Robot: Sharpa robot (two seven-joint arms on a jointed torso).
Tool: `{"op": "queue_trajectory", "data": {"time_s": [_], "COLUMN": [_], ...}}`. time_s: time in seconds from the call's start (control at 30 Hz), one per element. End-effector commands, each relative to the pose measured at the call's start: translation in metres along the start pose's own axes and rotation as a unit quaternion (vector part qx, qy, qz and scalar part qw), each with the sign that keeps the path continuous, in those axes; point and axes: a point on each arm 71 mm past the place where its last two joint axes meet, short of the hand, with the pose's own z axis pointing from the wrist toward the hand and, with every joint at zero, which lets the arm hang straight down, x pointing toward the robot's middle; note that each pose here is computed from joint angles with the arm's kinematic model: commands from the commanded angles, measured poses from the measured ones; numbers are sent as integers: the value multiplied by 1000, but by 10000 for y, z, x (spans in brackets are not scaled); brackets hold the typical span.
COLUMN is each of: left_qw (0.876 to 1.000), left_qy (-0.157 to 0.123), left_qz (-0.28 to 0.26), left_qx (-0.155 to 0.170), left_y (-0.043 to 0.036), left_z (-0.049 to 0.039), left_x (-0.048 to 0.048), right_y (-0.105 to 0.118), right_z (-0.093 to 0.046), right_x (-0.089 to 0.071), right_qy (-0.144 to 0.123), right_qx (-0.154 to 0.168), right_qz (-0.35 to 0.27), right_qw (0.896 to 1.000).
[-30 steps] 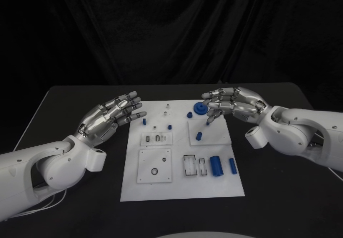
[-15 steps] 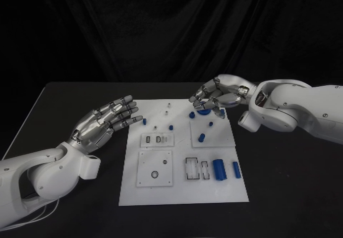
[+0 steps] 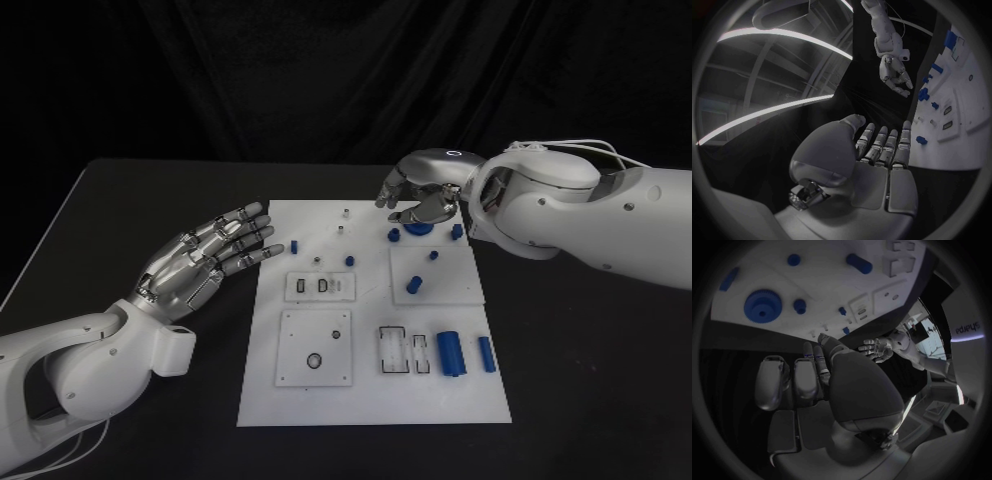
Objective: Assemble the parts on the task board
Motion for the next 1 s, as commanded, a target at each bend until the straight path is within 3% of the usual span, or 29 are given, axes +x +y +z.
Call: {"op": "queue_trajectory", "data": {"time_s": [0.03,0.43,1.0], "left_qw": [993,993,993], "left_qy": [2,4,6], "left_qz": [-7,-9,-13], "left_qx": [118,118,117], "left_y": [-174,-173,-162], "left_z": [-11,-10,5], "left_x": [17,17,16], "right_y": [-1,-49,-116], "right_z": [1,-61,-254], "right_x": [-73,4,222], "right_qy": [-65,-60,-41], "right_qx": [17,29,24], "right_qz": [-138,-165,-117], "right_qw": [988,984,992]}}
